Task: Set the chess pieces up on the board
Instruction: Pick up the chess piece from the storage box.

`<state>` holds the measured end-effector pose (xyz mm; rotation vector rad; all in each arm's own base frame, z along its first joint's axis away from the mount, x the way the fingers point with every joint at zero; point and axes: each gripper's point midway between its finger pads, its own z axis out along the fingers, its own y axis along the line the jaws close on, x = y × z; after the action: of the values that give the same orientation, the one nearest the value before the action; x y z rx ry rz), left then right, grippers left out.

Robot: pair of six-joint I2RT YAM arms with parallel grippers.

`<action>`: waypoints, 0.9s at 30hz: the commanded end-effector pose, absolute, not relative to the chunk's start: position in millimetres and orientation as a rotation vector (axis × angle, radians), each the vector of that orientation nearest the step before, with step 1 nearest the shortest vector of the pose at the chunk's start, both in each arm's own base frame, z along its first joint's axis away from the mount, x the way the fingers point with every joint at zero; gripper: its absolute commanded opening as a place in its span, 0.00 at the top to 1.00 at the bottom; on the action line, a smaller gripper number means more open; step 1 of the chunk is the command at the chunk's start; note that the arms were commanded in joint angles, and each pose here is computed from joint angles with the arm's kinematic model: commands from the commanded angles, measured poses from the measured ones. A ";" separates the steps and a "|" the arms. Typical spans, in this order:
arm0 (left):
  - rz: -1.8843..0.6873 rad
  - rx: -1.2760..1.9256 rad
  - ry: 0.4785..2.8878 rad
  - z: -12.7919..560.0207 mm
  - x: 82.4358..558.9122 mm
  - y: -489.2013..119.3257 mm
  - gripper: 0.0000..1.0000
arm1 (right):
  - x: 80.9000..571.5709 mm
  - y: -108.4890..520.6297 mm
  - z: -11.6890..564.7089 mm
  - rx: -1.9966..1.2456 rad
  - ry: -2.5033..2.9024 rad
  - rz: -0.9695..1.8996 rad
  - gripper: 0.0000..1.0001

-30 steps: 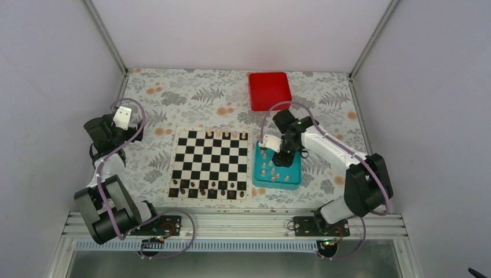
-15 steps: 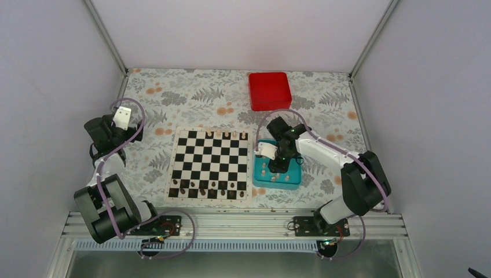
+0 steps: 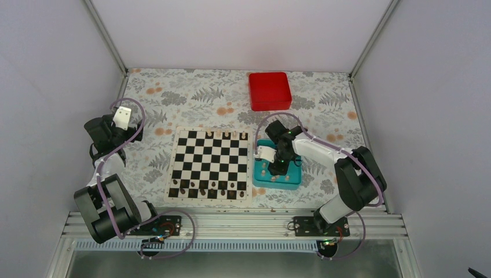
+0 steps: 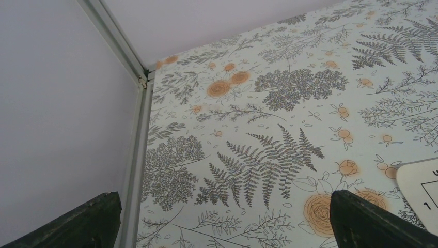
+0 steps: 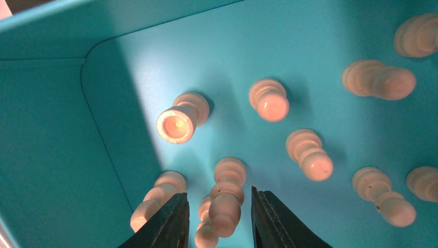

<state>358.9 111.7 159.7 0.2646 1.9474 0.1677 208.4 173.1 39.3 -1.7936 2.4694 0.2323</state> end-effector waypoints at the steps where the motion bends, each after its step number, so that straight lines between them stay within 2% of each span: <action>1: 0.169 0.269 1.921 165.2 360.7 111.1 0.00 | 209.4 175.0 35.1 -1.784 2.471 0.224 0.68; 6: 0.170 0.268 1.921 165.2 360.6 111.3 0.00 | 213.6 176.9 37.3 -1.776 2.464 0.218 0.85; 9: 0.172 0.272 1.923 163.6 360.2 111.0 0.00 | 217.2 174.7 45.9 -1.777 2.468 0.185 0.90; 19: 0.176 0.288 1.905 168.6 358.8 108.6 0.00 | 261.9 198.5 150.3 -1.748 2.309 0.079 0.93; 27: 0.137 0.302 1.895 168.3 359.4 102.8 0.00 | 327.5 303.6 199.8 -1.838 2.057 0.089 0.93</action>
<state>359.6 110.6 162.4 0.2726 1.9349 0.1658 316.0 261.1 203.9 -1.7166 2.1285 0.0823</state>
